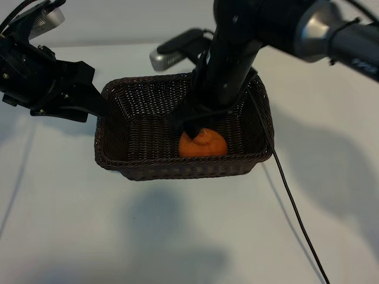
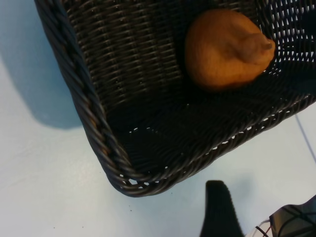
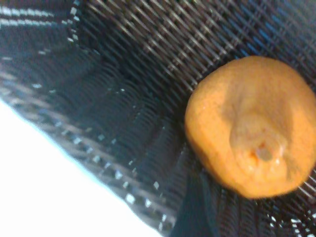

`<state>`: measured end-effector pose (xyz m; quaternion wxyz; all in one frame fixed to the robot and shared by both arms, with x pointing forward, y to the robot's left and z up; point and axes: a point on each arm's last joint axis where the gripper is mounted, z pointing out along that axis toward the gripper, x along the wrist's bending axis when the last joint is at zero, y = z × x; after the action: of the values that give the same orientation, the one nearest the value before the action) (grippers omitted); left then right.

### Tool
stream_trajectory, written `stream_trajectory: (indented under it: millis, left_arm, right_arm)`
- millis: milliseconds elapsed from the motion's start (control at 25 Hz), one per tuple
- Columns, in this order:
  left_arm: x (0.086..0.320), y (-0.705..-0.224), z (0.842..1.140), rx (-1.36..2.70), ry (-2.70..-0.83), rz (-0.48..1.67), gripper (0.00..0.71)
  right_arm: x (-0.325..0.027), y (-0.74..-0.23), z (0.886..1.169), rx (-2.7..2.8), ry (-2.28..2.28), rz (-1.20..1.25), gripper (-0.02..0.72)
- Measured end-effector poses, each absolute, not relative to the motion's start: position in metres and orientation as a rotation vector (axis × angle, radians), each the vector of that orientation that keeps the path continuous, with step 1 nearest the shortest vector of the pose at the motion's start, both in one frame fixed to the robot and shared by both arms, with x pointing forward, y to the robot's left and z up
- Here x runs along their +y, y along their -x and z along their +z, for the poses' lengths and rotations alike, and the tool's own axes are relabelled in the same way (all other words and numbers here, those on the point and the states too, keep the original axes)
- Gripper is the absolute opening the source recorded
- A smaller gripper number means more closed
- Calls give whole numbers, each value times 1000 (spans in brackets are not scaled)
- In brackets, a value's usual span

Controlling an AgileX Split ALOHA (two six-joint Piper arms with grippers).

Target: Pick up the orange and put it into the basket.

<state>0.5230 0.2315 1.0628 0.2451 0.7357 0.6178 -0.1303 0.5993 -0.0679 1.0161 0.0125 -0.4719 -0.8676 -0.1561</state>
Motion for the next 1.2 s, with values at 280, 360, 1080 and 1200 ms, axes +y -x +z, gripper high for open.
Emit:
stream_trajectory:
  millis: [280, 360, 1080, 1200]
  left_arm:
    - [231, -523, 1063, 1686, -2008, -356, 491]
    - [231, -523, 1063, 1686, -2008, -356, 491]
    - [231, -523, 1063, 1684, -2010, -355, 491]
    - [231, -523, 1063, 1684, -2010, -355, 491]
  right_arm:
    - [-82, -578, 1068, -2745, 1450, -549, 508]
    - [-85, -573, 1077, -2763, 1447, -552, 495]
    - [-101, -567, 1097, -2888, 1466, -513, 472]
    - [-108, -563, 1110, -2909, 1488, -548, 472]
